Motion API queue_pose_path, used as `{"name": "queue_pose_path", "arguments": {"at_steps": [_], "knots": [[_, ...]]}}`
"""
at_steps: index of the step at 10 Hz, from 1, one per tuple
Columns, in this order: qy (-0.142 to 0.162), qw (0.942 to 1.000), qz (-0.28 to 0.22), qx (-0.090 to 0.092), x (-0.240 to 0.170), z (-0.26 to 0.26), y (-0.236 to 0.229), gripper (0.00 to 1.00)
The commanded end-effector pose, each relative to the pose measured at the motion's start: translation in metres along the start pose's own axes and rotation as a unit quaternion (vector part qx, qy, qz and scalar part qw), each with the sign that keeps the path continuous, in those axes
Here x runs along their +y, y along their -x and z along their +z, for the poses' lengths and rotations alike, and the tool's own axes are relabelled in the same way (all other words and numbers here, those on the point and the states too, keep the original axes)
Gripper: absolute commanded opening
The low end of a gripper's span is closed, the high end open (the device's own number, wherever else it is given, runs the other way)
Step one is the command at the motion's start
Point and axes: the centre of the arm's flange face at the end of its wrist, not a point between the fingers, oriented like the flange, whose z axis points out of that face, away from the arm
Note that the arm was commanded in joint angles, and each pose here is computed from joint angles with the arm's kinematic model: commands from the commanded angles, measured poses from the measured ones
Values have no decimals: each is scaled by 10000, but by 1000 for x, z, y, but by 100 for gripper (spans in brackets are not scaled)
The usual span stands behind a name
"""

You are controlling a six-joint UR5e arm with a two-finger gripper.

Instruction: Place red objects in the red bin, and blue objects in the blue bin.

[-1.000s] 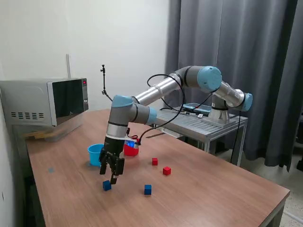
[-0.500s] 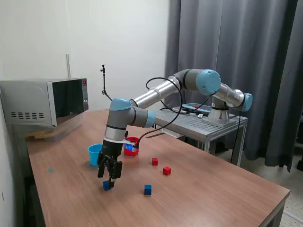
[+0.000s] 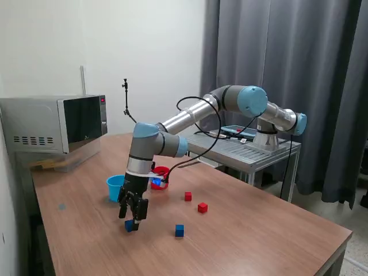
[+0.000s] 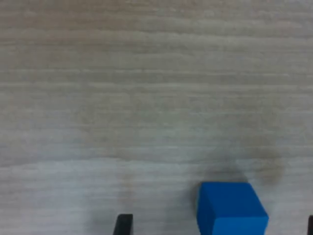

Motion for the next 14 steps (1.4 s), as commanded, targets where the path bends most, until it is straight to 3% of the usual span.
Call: {"name": "queue_pose_path", "arguments": {"at_steps": [1,4,5,11,14], "knots": [[-3,10000,-1,-1,0,2,0,100],[5,10000,-2,-9,0,1,0,100],[12,10000,-3,-17,1,1,0,0],[58,10000,-7,-33,4,-2,0,0],[217,9998,-8,-50,14,-35,-3,0]]}}
